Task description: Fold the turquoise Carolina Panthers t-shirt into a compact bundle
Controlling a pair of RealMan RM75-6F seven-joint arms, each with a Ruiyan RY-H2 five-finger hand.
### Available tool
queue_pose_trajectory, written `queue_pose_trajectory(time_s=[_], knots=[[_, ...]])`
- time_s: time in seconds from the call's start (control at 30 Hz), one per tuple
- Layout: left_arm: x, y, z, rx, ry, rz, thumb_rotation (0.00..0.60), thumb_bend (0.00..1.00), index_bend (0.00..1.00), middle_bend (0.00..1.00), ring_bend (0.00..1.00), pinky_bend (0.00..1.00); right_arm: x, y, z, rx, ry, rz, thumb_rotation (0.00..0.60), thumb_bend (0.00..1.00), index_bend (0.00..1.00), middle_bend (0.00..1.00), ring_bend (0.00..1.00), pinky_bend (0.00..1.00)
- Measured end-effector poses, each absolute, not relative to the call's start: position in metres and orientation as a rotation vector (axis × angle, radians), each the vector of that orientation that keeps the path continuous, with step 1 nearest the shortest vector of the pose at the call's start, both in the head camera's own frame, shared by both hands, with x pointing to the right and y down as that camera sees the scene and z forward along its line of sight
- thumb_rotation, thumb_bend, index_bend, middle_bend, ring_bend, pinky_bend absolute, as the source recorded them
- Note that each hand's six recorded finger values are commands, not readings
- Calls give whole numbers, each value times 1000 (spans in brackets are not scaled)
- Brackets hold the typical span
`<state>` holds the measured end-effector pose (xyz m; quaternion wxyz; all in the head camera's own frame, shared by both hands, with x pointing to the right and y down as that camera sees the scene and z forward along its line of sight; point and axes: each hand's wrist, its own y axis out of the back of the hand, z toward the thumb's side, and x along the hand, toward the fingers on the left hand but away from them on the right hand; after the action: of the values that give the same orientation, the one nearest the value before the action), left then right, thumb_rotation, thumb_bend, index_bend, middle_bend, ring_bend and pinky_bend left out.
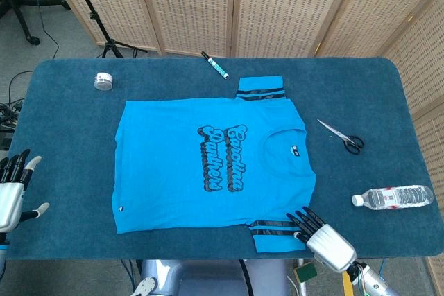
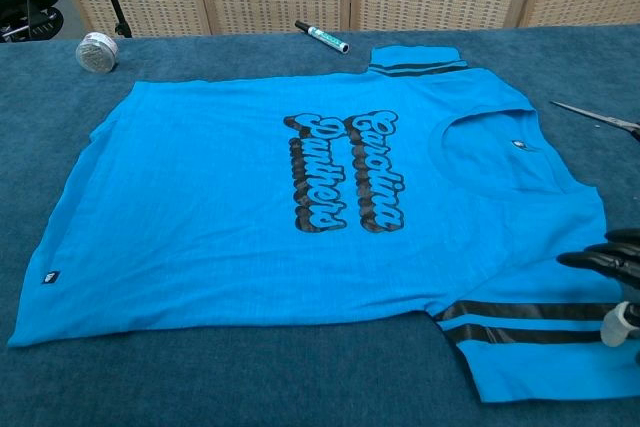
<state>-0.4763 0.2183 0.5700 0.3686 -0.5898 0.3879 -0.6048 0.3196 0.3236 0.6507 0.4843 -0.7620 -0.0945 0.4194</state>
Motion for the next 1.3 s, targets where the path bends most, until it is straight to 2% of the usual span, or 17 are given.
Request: queue_pose_trajectory(time_s=[0.47,0.6,1.0,1.3], knots=[[-478,218,568,-1516,1011,-1549,600,0,0,0,0,0,311,326,663,-1839,-211,1002,600,55,377,26,0,0],[-480,218,567,-1517,1018,-1551,600,0,0,0,0,0,309,324,665,-1832,-214,1009,600,104,377,26,0,0],[-481,217,567,-1518,1023,-1552,600,0,0,0,0,0,301,321,655,-1809,-207,997,600,105,377,25,0,0],[-481,216,566,-1517,1026,-1551,600,0,0,0,0,0,302,319,662,-1797,-190,1023,600,129,381,26,0,0]])
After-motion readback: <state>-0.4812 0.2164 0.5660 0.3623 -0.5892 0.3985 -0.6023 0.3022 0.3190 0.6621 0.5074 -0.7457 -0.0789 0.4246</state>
